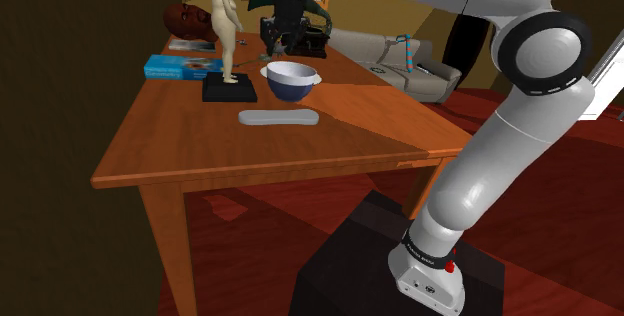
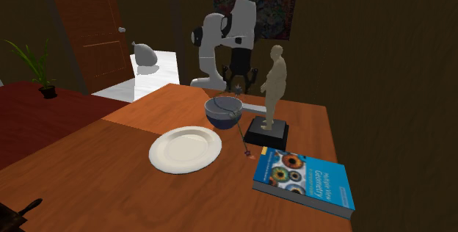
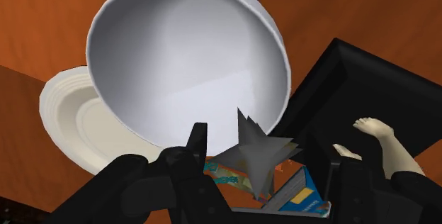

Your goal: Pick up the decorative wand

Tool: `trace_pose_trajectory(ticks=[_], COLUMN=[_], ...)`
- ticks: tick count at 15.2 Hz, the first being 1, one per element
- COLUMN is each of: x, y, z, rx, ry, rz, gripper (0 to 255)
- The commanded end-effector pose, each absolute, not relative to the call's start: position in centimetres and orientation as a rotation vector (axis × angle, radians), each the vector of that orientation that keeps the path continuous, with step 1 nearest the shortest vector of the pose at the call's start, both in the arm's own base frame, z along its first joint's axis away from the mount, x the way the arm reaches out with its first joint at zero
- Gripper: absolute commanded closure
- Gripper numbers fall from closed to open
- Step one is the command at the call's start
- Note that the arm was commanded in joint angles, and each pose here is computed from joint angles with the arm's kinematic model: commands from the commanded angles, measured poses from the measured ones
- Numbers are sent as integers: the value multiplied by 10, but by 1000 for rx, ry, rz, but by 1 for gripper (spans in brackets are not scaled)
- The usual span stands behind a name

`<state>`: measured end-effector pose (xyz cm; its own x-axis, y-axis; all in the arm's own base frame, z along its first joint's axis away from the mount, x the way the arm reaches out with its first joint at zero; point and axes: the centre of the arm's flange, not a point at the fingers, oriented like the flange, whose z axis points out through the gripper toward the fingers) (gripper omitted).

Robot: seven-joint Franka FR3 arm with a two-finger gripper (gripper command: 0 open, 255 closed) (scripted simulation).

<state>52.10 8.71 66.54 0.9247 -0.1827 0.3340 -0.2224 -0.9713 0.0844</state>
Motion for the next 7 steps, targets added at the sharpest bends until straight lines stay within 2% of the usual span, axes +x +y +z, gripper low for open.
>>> trace_pose_trajectory(ticks=[1,7], x=[521,521], y=[87,87], z=[676,698], rx=[2963,2963], ry=[-313,-313], rz=[496,496], gripper=[255,255])
